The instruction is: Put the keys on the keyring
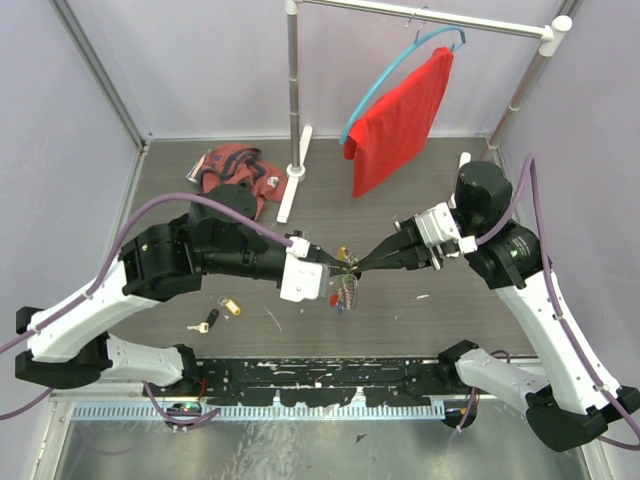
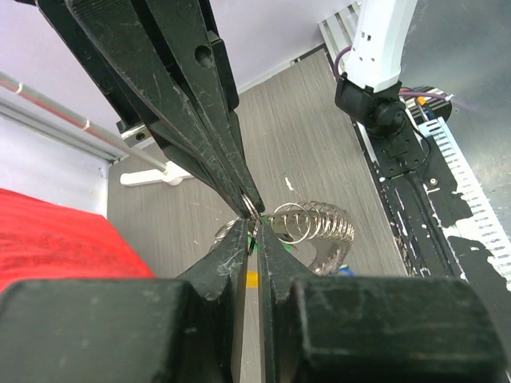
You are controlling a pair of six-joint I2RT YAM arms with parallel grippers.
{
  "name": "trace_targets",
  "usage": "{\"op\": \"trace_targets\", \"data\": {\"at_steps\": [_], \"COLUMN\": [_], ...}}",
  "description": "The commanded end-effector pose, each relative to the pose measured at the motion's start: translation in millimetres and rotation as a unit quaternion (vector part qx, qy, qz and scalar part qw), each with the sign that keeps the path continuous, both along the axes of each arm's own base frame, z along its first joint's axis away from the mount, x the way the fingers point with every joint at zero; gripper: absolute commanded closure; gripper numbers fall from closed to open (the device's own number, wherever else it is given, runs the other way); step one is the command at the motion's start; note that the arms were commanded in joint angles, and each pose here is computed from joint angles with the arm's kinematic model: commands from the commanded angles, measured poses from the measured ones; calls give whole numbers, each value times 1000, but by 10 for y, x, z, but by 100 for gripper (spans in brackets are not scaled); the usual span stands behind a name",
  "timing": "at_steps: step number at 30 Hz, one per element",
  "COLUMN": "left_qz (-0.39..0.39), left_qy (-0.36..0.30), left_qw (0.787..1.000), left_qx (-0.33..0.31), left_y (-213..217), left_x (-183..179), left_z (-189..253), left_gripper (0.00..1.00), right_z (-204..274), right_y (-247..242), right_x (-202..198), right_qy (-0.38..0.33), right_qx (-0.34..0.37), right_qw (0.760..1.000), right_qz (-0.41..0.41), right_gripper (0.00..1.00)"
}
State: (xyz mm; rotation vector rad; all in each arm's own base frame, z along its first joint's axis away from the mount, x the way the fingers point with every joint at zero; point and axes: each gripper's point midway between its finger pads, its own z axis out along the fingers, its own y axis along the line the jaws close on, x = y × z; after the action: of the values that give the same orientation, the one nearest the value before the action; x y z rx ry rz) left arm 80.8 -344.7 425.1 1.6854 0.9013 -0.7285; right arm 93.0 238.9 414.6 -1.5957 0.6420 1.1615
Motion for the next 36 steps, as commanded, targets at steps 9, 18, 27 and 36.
{"op": "trace_targets", "data": {"at_steps": [9,18,27,36], "left_qz": [28,47,112,159], "left_qy": [-17,-20,-47,-90], "left_qw": [999,998,991,981], "left_qx": [-22,-27,-55,-68], "left_y": [130,138,105,73], "left_x": [65,131,395,631], "left_z": [151,125,107,85], "left_gripper": [98,100,100,100], "right_z": [284,366,451,586], "right_y": [-39,-38,-25,13], "right_x": [-38,2,73,229], "right_qy": [-54,-56,-43,2], "right_qx": [24,24,21,47], "right_qw": [998,998,997,993], "right_qz": [-16,-34,-57,-111], "right_gripper": [99,99,99,99]}}
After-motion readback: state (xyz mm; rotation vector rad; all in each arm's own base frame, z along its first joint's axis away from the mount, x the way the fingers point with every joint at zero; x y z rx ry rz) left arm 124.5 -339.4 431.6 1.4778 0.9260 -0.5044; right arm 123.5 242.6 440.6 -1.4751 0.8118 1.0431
